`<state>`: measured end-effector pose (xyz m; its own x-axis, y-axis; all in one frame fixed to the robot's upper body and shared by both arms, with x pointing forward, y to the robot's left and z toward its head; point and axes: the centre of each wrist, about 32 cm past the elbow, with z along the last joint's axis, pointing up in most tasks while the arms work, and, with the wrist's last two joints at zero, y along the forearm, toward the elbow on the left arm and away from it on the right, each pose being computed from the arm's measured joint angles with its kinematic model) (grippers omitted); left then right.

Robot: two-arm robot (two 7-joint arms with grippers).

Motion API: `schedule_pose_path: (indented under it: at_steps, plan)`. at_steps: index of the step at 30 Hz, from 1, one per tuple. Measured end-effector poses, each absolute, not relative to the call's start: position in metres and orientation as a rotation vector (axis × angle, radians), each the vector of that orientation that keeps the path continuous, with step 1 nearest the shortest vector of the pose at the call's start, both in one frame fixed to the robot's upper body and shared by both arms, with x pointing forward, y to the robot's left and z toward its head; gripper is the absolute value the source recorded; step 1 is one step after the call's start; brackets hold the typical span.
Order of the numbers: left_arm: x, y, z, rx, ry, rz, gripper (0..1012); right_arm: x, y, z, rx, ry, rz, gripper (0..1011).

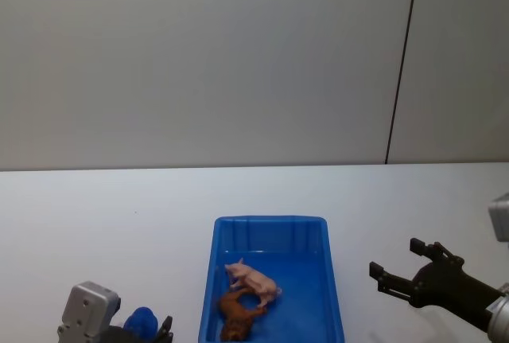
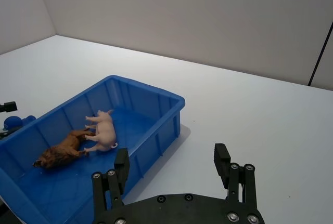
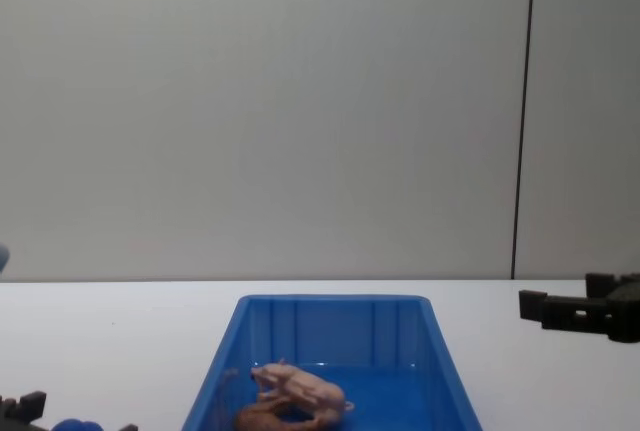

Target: Pick up the two dolls from the table and place them into the box.

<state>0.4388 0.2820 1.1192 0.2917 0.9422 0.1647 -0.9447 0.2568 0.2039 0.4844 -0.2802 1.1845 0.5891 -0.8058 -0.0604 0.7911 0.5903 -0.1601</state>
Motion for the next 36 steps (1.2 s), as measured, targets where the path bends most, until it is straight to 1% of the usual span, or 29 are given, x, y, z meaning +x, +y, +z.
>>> schedule_pose_path:
  at_steps: [5, 8, 10, 13, 14, 19, 20, 23, 27, 30, 32, 36]
  plan:
    - [0.44, 0.285, 1.114, 0.287, -0.001, 1.272, 997, 0.484, -0.28, 1.184, -0.121, 0.132, -0.932, 1001]
    - [0.441, 0.286, 1.112, 0.289, 0.002, 1.267, 945, 0.484, -0.28, 1.184, -0.121, 0.132, -0.932, 1001]
    - [0.442, 0.287, 1.11, 0.291, 0.002, 1.263, 887, 0.484, -0.28, 1.184, -0.121, 0.131, -0.932, 1001]
    - [0.442, 0.288, 1.109, 0.293, 0.003, 1.26, 837, 0.484, -0.28, 1.184, -0.121, 0.131, -0.932, 1001]
    - [0.443, 0.289, 1.108, 0.294, 0.003, 1.257, 783, 0.484, -0.28, 1.184, -0.121, 0.132, -0.932, 1001]
    - [0.444, 0.29, 1.107, 0.297, 0.002, 1.252, 650, 0.484, -0.28, 1.184, -0.121, 0.132, -0.932, 1001]
    - [0.445, 0.291, 1.107, 0.298, 0.002, 1.252, 591, 0.484, -0.28, 1.184, -0.121, 0.132, -0.932, 1001]
    - [0.446, 0.291, 1.107, 0.297, -0.001, 1.249, 535, 0.484, -0.28, 1.184, -0.121, 0.132, -0.932, 1001]
    - [0.448, 0.291, 1.109, 0.293, -0.013, 1.244, 508, 0.484, -0.28, 1.184, -0.121, 0.132, -0.932, 1001]
    - [0.45, 0.291, 1.113, 0.282, -0.032, 1.235, 446, 0.484, -0.28, 1.184, -0.121, 0.132, -0.932, 1001]
    - [0.452, 0.29, 1.116, 0.274, -0.043, 1.23, 433, 0.484, -0.28, 1.184, -0.121, 0.131, -0.932, 1001]
    - [0.459, 0.285, 1.127, 0.244, -0.088, 1.205, 396, 0.484, -0.28, 1.184, -0.121, 0.132, -0.932, 1001]
